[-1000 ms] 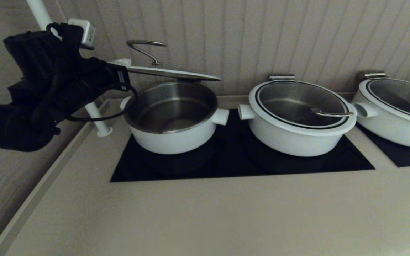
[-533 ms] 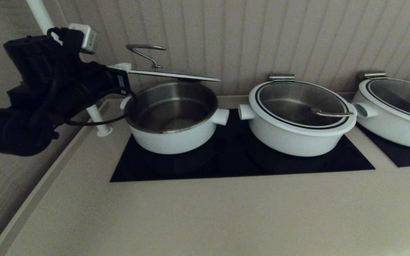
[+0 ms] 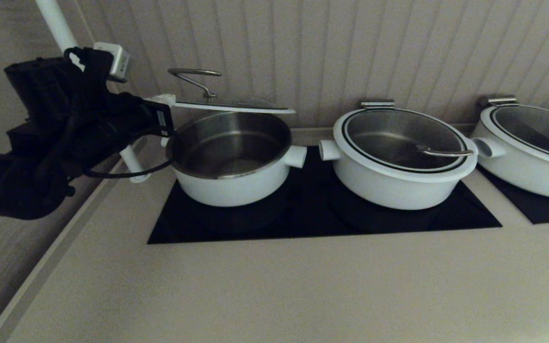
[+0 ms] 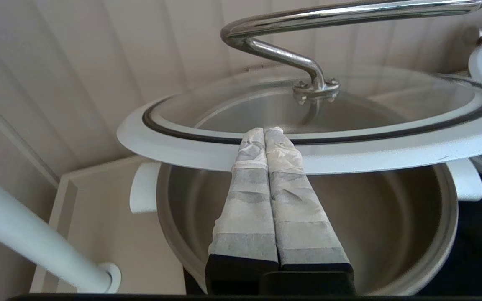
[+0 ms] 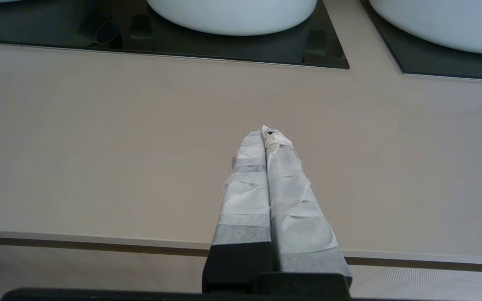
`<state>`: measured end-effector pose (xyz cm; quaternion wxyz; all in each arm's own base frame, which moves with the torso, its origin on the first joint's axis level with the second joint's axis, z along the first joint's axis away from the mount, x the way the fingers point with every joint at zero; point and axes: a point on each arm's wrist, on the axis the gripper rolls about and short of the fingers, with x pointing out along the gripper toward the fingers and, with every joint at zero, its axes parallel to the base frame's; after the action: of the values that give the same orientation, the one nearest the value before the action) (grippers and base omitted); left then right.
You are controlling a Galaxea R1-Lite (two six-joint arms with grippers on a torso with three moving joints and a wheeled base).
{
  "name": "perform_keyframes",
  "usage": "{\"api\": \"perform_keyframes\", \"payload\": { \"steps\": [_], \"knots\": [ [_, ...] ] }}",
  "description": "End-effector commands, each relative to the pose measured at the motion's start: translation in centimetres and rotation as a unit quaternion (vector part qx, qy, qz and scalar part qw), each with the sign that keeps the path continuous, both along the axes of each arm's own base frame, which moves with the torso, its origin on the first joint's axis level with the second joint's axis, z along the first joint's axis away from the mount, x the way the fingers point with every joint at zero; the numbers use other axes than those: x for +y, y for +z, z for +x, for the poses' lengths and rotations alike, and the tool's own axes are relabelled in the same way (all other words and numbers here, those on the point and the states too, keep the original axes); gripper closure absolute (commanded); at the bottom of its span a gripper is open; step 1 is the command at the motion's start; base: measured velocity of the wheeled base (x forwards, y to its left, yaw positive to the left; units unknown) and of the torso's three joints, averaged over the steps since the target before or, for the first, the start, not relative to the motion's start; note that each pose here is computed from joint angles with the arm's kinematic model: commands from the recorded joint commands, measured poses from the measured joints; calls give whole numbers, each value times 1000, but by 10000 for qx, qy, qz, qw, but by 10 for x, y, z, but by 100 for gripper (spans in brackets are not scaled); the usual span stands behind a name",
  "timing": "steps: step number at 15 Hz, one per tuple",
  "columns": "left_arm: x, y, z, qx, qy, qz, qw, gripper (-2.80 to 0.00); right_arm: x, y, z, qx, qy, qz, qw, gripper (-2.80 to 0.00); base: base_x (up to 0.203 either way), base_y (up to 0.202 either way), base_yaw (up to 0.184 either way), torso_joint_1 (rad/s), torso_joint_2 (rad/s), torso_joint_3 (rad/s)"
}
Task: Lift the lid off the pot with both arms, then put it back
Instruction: Close the pot lid
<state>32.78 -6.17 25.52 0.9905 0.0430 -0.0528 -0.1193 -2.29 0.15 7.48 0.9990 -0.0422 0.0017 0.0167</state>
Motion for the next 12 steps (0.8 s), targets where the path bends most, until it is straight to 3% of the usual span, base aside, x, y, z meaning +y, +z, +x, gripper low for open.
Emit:
{"api": "perform_keyframes", "payload": {
  "steps": [1, 12],
  "knots": [
    [0, -2, -2, 18, -5, 9, 10000, 0, 0, 0, 0, 6, 3, -6, 10000, 0, 0, 0, 0, 0, 0, 0],
    [3, -17, -16, 315, -6, 56, 9995, 0, 0, 0, 0, 6, 3, -6, 10000, 0, 0, 0, 0, 0, 0, 0]
  ]
}}
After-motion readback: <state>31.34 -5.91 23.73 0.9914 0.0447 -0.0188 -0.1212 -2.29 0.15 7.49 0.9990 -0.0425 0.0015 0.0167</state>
